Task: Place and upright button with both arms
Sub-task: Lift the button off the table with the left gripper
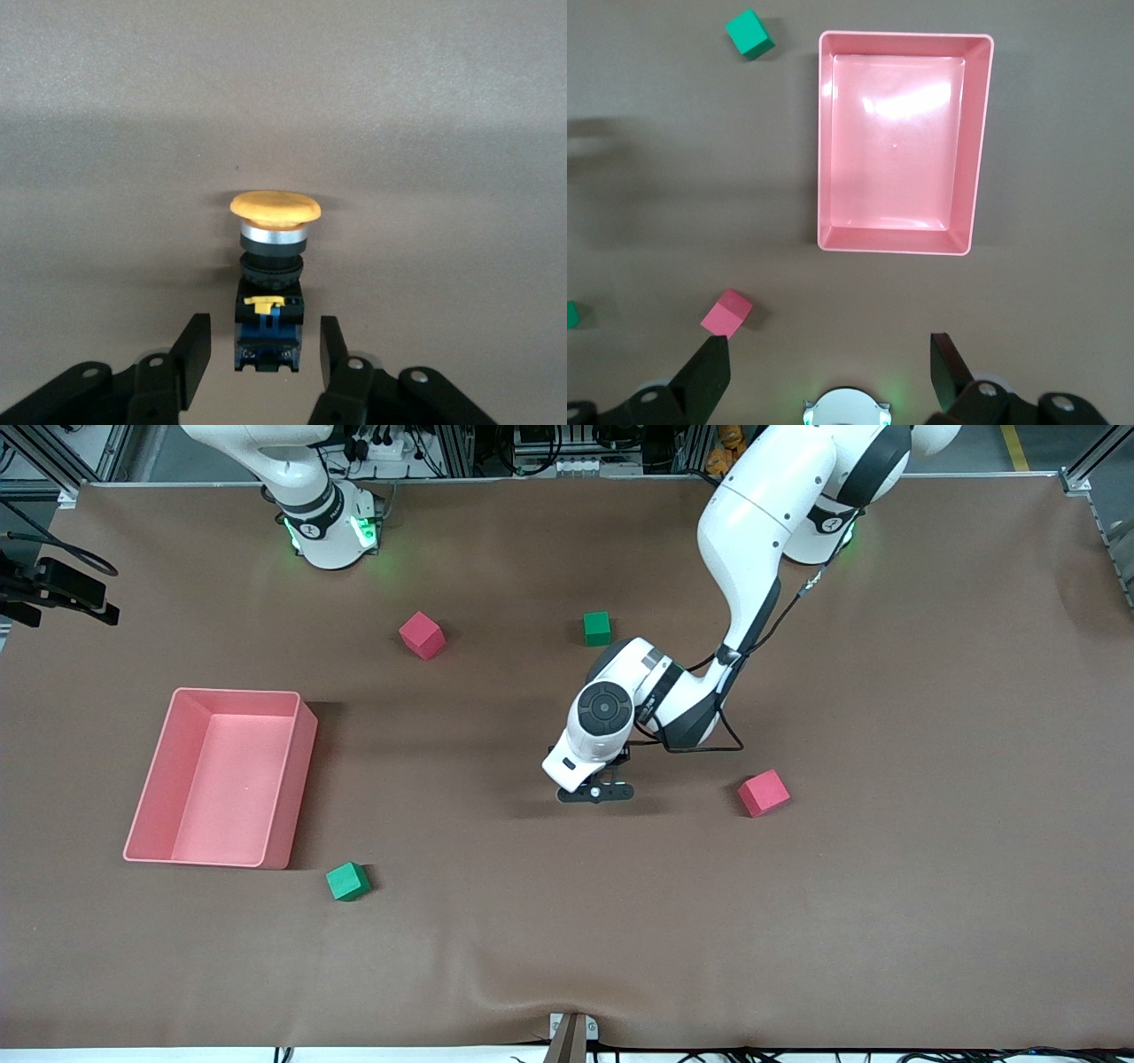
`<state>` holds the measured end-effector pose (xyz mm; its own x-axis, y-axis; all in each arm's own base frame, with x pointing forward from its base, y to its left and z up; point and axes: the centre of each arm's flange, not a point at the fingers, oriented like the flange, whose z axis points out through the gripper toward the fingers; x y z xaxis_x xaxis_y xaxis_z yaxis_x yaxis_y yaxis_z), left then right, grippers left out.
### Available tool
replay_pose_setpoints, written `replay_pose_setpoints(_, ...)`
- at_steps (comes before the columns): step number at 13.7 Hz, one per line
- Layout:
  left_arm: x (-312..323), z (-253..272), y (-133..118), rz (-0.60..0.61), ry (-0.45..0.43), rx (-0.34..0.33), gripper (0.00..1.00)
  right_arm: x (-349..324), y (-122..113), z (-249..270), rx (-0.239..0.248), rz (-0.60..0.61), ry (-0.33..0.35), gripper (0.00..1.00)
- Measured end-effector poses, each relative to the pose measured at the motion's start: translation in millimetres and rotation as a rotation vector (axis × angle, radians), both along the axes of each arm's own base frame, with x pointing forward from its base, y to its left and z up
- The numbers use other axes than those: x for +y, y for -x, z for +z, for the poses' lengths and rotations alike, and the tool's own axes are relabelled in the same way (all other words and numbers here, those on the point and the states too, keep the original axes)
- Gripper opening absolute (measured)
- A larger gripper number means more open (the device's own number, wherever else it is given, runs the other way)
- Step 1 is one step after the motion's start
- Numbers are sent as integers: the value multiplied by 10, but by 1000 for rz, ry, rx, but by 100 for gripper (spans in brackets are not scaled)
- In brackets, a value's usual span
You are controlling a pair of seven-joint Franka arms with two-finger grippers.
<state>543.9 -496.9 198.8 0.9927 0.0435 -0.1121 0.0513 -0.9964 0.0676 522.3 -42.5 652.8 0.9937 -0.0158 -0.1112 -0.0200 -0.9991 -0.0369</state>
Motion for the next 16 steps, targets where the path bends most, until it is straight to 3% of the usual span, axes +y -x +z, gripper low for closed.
replay_pose_setpoints(5, 1, -39, -15, 3, 6, -9, 61, -467, 36, -86, 16, -92, -1, 100)
replay_pose_setpoints(8, 3, -68, -16, 3, 6, -10, 58, -428, 6, -99, 7, -84, 0, 100)
replay_pose_setpoints(10, 3, -70, -17, 2, 7, -11, 43, -279, -34, -101, -1, -76, 3, 100)
replay_pose_setpoints(11, 3, -69, -18, 3, 7, -12, 43, -196, -48, -109, 0, -83, 6, 100)
replay_pose_setpoints(12, 3, -69, -19, 3, 7, -12, 36, -129, -57, -119, 1, -88, 8, 100)
replay_pose_setpoints(16, 5, -59, -31, 4, 10, -16, 33, -128, -62, -145, 4, -101, 9, 100)
